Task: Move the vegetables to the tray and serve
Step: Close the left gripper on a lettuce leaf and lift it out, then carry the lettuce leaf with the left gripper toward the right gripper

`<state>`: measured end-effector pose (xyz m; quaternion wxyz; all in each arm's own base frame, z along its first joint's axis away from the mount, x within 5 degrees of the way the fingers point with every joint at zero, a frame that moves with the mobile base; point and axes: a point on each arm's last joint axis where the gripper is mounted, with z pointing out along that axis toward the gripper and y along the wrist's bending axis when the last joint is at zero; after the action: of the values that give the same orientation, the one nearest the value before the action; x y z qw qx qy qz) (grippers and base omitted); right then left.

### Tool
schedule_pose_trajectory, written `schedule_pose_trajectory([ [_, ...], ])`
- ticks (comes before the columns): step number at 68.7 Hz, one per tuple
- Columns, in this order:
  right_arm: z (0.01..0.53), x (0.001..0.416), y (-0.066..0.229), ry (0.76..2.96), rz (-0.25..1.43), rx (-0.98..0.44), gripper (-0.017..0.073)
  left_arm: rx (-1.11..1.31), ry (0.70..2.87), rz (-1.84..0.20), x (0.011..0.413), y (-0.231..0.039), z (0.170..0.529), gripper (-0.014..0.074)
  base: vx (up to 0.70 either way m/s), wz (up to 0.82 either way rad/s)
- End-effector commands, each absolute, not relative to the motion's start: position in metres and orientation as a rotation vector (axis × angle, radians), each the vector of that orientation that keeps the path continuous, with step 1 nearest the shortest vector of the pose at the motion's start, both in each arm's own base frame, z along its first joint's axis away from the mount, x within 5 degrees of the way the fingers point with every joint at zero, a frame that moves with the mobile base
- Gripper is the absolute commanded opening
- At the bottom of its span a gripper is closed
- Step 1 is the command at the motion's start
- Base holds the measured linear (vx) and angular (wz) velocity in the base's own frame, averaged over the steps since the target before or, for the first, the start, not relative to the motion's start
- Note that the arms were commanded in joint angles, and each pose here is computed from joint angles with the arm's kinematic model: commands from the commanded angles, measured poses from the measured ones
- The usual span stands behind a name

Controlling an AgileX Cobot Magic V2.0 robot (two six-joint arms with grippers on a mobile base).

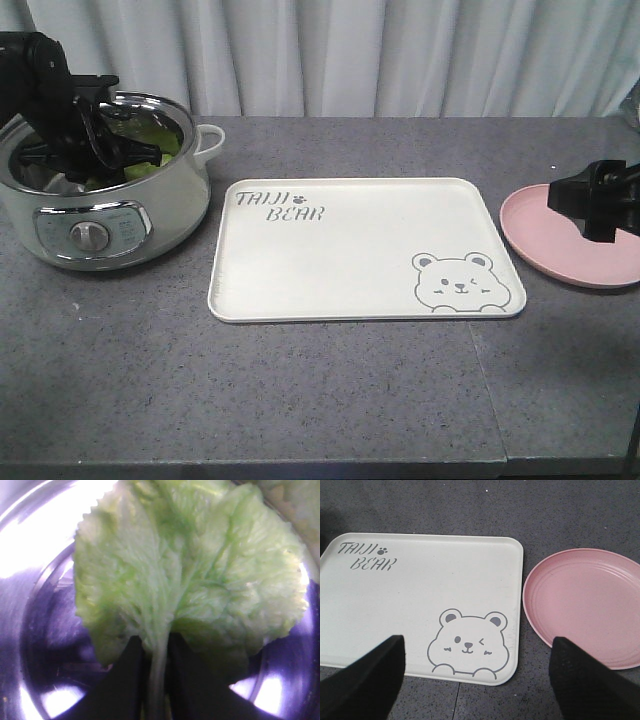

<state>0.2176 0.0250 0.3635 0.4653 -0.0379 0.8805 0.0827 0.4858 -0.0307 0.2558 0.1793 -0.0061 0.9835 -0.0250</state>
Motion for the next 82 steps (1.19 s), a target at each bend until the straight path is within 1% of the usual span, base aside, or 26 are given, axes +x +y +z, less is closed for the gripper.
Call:
schedule_pose_trajectory([
  [1, 0.382, 0.218, 0.024, 2.058, 0.194, -0.089, 0.0559, -0.01, 2.805, -0.099, 0.479, -0.035, 0.265, -0.0008, 0.0, 0.0],
  [16, 0.382, 0.218, 0.025, 2.057, 0.208, -0.082, 0.0559, -0.009, 2.738, -0.103, 0.475, -0.035, 0.285, -0.0007, 0.0, 0.0],
  [41, 0.381, 0.218, 0.025, 2.063, 0.209, -0.084, 0.0559, -0.005, 2.55, -0.079, 0.461, -0.031, 0.339, -0.0007, 0.0, 0.0],
  [53, 0.381, 0.218, 0.025, 2.064, 0.218, -0.079, 0.0559, -0.003, 2.482, -0.074, 0.446, -0.03, 0.369, -0.0007, 0.0, 0.0],
  [60, 0.382, 0.218, 0.027, 2.059, 0.254, -0.073, 0.0559, -0.004, 2.433, -0.089, 0.431, -0.03, 0.394, -0.0007, 0.0, 0.0],
  [66, 0.383, 0.218, 0.03, 2.04, 0.27, -0.122, 0.0559, -0.004, 2.387, -0.113, 0.416, -0.03, 0.416, -0.0007, 0.0, 0.0],
  [77, 0.394, 0.217, 0.041, 1.957, 0.386, -0.215, 0.0559, 0.003, 2.273, -0.209, 0.378, -0.034, 0.463, -0.0007, 0.0, 0.0],
  [82, 0.401, 0.216, 0.048, 1.891, 0.48, -0.241, 0.0559, 0.015, 2.225, -0.279, 0.358, -0.038, 0.483, -0.0007, 0.0, 0.0],
])
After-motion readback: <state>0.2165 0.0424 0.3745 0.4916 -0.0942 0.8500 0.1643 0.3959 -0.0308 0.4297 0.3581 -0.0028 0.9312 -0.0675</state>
